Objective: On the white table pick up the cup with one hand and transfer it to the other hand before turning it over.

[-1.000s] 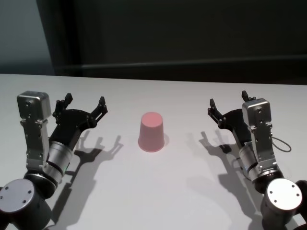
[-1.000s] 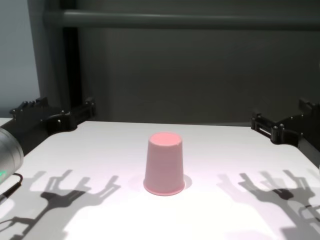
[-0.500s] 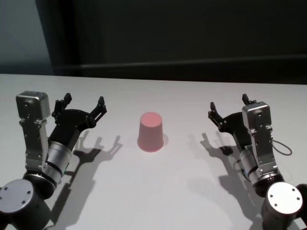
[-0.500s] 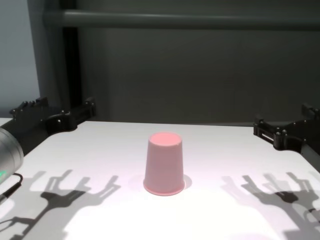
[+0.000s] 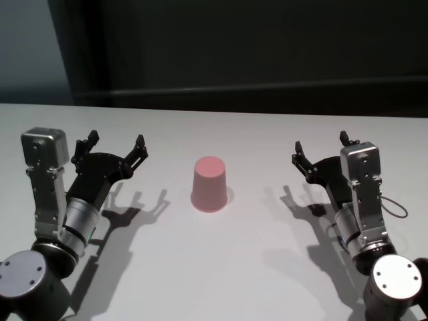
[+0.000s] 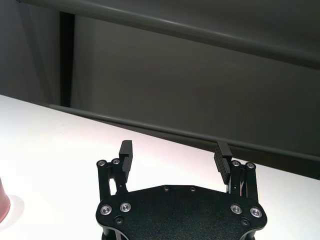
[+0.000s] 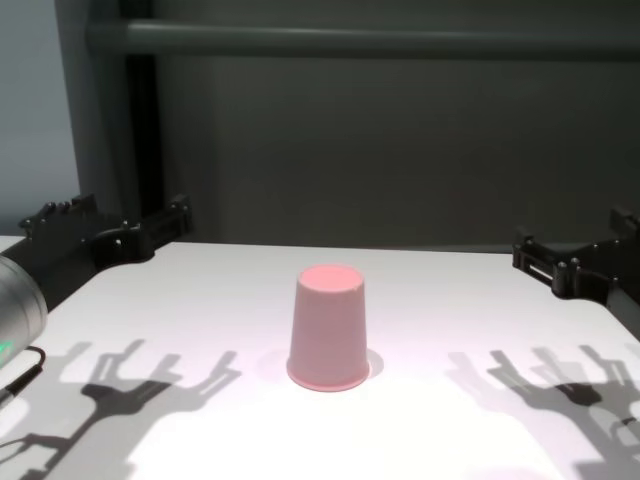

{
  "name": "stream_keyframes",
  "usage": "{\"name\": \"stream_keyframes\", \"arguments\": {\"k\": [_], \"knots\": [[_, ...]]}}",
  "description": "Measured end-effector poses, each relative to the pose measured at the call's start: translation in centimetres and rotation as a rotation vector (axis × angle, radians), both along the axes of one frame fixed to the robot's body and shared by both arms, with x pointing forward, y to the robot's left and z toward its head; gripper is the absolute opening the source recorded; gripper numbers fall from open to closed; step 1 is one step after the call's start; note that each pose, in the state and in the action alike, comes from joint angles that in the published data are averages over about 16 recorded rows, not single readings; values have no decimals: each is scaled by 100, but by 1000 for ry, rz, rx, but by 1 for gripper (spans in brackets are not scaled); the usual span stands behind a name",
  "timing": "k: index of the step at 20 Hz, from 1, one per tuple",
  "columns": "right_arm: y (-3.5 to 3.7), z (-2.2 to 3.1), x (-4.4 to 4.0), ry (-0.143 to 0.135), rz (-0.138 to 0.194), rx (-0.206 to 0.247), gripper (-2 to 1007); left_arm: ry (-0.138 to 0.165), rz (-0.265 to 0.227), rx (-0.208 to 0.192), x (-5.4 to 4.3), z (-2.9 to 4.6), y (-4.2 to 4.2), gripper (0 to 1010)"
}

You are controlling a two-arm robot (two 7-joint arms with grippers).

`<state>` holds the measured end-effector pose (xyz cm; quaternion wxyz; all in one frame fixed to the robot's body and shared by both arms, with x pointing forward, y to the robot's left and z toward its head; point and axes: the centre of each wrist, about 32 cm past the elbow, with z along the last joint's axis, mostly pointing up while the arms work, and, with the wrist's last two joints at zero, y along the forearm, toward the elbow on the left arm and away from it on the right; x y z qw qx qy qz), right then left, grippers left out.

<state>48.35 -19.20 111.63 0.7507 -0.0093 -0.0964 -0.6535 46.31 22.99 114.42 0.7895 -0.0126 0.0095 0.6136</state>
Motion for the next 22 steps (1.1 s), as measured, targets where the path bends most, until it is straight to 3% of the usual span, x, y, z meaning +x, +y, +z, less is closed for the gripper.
{"name": "stream_keyframes", "arguments": {"k": [22], "knots": [[2,1,5,1,4,-2,1004,0,0,0,0,0,0,1003]]}}
